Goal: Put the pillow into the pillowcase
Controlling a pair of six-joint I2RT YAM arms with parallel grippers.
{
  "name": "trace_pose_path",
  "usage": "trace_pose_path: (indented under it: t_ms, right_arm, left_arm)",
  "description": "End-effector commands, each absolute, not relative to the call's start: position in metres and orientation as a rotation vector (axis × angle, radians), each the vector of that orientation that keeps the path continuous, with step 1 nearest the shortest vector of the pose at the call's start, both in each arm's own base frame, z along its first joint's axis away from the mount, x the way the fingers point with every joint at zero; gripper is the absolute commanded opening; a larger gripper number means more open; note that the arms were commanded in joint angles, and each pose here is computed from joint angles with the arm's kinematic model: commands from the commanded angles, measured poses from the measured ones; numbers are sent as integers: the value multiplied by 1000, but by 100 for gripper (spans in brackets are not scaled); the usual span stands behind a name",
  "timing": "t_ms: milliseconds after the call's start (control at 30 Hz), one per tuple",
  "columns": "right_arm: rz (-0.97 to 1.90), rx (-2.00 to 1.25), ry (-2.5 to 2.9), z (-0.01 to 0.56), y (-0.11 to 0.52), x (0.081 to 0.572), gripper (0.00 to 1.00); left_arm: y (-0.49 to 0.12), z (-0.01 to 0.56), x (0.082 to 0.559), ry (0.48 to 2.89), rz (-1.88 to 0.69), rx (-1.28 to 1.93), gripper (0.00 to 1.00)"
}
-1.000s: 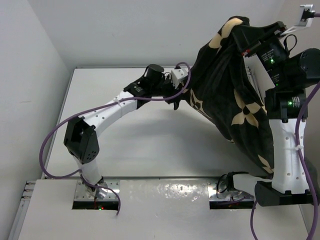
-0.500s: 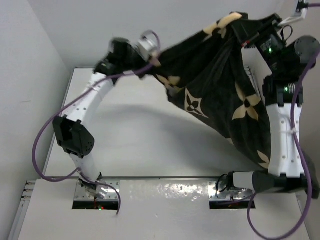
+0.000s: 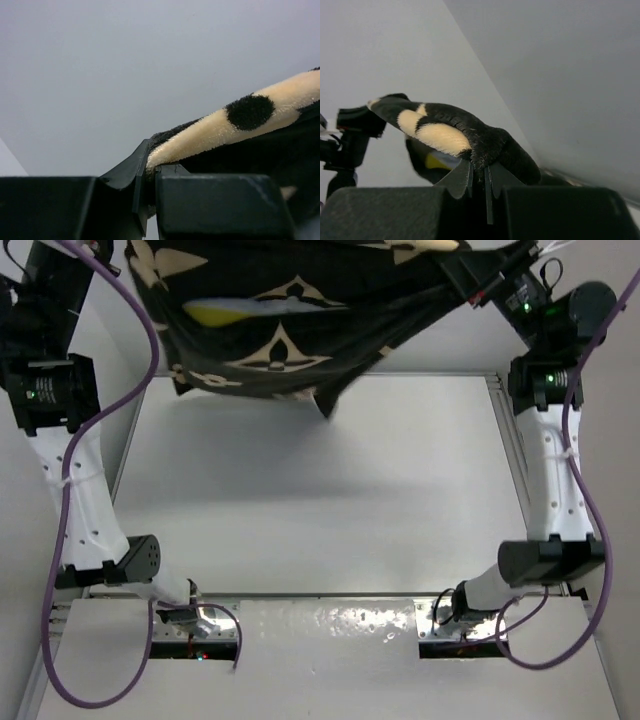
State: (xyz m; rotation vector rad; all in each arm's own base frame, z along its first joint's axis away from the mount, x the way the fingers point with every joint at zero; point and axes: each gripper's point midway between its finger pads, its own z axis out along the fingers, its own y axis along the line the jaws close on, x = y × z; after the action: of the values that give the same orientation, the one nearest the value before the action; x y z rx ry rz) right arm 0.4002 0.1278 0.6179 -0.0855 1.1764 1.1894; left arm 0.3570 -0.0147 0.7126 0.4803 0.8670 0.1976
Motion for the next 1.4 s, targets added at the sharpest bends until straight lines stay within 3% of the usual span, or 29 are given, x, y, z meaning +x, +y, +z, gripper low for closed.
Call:
trace_pose_path:
  t_ms: [0, 267, 367, 433, 533, 633, 667, 733, 767, 933, 1100, 1200, 1367]
  right_arm:
    - [1002, 24, 966, 647, 68, 377, 0]
    - [1084, -77, 1042, 636, 83, 357, 0]
    - [1107, 35, 1215, 579, 79, 383, 0]
    - [1149, 69, 1244, 569, 80, 393, 0]
    - [1159, -1, 1120, 624, 79, 380, 0]
    - [1112, -144, 933, 712, 81, 335, 0]
    - [1094, -208, 853, 727, 81, 314, 0]
    - [1140, -216, 840, 718, 81, 307, 0]
    - [1127, -232, 821, 719, 85, 284, 0]
    - [1100, 4, 1117, 607, 75, 365, 0]
    - [1269, 23, 1167, 597, 82, 402, 0]
    - [1268, -22, 1100, 641, 83, 395, 0]
    - [1265, -219, 886, 715, 100, 301, 0]
  left_arm:
    - [32, 722, 357, 856, 380, 360, 0]
    - [47, 733, 342, 848, 459, 345, 0]
    - [46, 660, 390, 1055, 405, 421, 0]
    - [51, 650, 400, 1088, 429, 412, 0]
    - [77, 687, 402, 1019, 513, 293, 0]
    - [75, 755, 334, 797, 585, 228, 0]
    - [77, 741, 341, 823, 589, 234, 0]
    - [62, 760, 301, 724, 641, 275, 0]
    - [57, 755, 303, 747, 625, 303, 0]
    - [47, 668, 373, 1035, 515, 443, 0]
    - [54, 617, 423, 1213, 492, 431, 0]
    - [63, 647, 414, 1169, 527, 353, 0]
    - [61, 721, 319, 933, 634, 309, 0]
